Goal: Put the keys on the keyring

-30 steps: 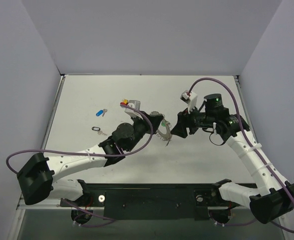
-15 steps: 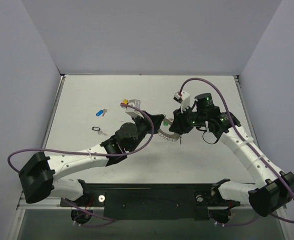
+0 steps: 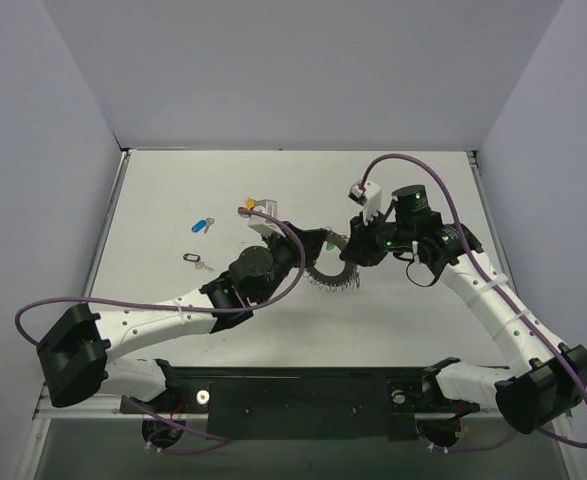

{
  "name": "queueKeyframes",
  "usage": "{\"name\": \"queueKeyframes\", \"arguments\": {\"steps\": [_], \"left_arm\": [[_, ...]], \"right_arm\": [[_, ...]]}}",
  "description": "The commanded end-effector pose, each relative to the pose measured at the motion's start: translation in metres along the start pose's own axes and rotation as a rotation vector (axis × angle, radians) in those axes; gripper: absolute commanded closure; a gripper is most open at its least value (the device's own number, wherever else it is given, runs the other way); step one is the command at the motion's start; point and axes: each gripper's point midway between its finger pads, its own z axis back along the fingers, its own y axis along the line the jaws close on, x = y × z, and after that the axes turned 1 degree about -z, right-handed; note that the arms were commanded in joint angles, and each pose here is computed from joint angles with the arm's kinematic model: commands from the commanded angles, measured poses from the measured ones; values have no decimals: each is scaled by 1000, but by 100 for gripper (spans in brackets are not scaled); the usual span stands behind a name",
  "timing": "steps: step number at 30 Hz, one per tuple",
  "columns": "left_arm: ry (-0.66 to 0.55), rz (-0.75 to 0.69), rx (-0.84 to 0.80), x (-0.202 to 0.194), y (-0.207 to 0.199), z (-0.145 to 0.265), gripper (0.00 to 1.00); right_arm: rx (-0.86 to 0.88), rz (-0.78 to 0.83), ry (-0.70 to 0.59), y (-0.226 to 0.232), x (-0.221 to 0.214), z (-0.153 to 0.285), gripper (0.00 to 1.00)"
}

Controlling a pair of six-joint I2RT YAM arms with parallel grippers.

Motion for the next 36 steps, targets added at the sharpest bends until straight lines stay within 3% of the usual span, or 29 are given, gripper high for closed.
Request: {"name": "queueKeyframes", "arguments": {"steps": [1,5,9,16,20,31,36], "left_arm": [[-83,73,-66,30,-14,9,66],[-102,39,-45,42,0,25,39],[-91,-34,-25,47,21,43,29],[129,-219,106,30,84,73,22],[232,-248,200,24,117,91,20],[206,-168,192,12,135,119,19],[184,-166,200,14,141,129,19]], "right_arm": [[-60,-35,-52,-21,6,12,100],[-127,-81,-54,-45,-8,17,100],[-227,-90,-13,-72,-28,25,100],[-588,-87,131,-166,-54,68,100],[-801,32,292,-219,-67,104,100],[-1147,163,604,-311,-88,151,100],[-1131,213,718,-318,-106,133,100]]}}
